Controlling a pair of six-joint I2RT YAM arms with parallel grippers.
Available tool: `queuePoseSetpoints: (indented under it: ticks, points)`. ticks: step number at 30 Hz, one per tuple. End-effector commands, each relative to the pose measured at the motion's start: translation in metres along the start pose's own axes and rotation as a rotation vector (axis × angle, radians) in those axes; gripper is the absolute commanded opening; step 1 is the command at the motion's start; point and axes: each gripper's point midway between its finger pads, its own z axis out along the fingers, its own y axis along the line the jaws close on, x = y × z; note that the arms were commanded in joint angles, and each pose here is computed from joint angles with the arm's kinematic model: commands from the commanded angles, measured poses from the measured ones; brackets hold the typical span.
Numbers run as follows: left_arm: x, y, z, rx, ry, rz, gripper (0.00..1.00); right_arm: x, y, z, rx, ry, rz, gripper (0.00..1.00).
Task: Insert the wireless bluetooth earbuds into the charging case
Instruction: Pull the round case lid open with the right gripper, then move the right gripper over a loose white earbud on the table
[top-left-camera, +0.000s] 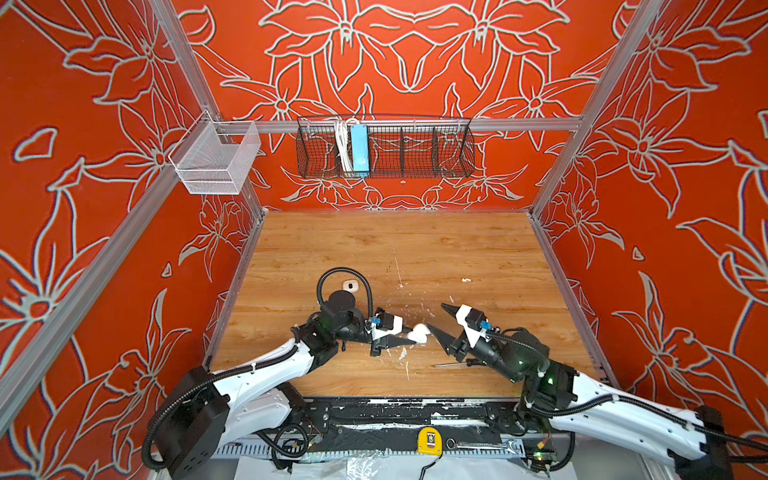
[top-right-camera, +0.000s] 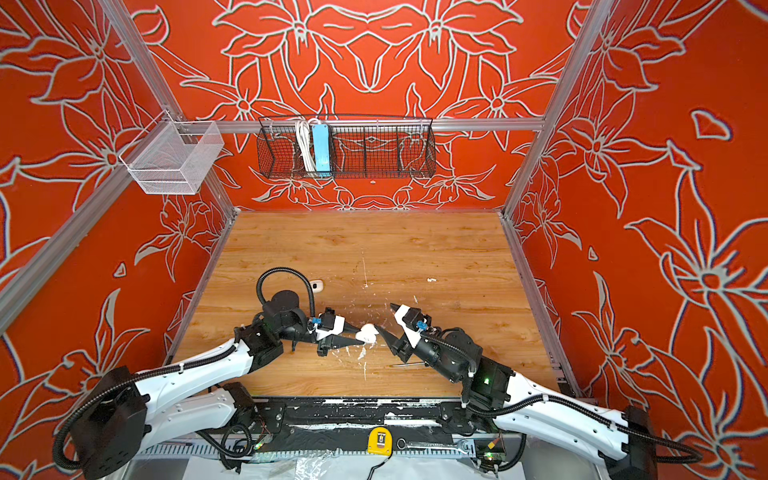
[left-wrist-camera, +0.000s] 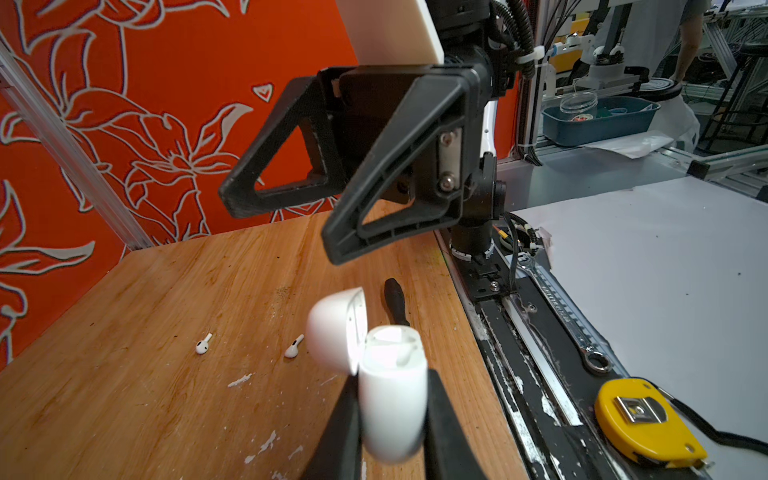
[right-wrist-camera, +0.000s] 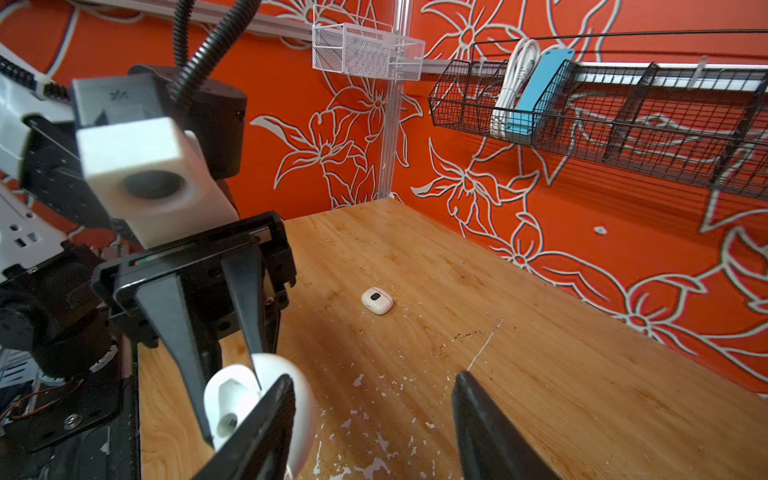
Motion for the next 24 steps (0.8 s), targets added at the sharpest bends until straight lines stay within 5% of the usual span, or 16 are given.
queuePoseSetpoints:
  ticks: [1,7,11,16,24]
  points:
    - [-0.01,-0.002,0.002,0.03,-0.024,0.035,0.0,0.001,-0.009,0.0,0.048,-0.003,0.023,0.62]
    - [-0.01,0.001,0.002,0.016,-0.025,0.019,0.0,-0.001,-0.01,0.0,0.054,0.005,0.025,0.62]
    - [-0.007,0.013,0.001,-0.05,-0.032,-0.026,0.0,0.0,-0.038,-0.002,0.217,0.032,0.075,0.63]
    - [-0.005,0.047,-0.022,-0.184,-0.158,-0.152,0.0,0.03,-0.111,-0.019,0.618,0.286,0.241,0.63]
    - [0.004,0.054,-0.025,-0.211,-0.218,-0.181,0.0,0.115,-0.126,-0.033,0.707,0.601,0.427,0.67]
